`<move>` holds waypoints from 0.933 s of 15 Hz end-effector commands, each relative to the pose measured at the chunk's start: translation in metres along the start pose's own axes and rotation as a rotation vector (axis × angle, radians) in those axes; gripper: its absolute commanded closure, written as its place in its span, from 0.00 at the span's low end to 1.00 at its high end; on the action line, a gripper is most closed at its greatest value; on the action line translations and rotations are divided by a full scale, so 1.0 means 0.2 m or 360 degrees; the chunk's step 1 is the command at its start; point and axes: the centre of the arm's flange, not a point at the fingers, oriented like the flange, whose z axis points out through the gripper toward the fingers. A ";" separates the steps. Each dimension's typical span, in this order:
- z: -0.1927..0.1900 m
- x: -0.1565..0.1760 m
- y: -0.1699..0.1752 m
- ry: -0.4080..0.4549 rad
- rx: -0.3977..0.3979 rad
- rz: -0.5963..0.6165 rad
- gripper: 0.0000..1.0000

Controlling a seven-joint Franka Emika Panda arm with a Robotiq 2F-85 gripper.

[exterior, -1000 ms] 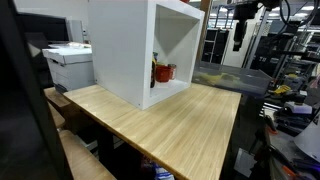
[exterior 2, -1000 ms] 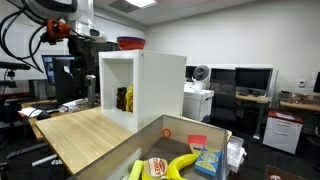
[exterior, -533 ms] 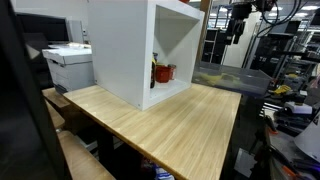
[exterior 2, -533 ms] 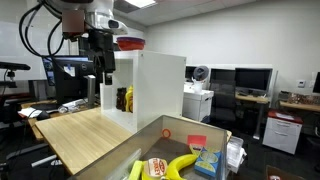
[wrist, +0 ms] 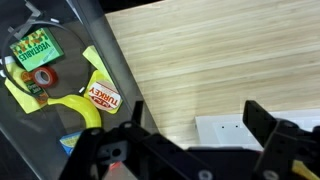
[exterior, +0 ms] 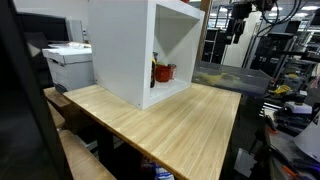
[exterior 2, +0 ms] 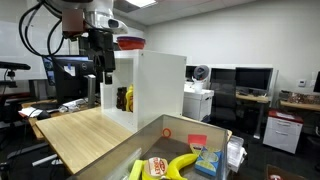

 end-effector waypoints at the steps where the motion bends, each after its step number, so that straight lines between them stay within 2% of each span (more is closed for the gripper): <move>1: -0.04 0.09 0.11 0.0028 0.0016 0.0153 0.00; 3: -0.10 0.18 0.25 0.0065 0.0029 0.0287 0.00; 7: -0.12 0.30 0.41 0.0154 0.0038 0.0413 0.00; 10: -0.05 0.41 0.46 0.0231 0.0031 0.0547 0.00; 14: 0.17 0.59 0.54 0.0195 -0.0031 0.0747 0.00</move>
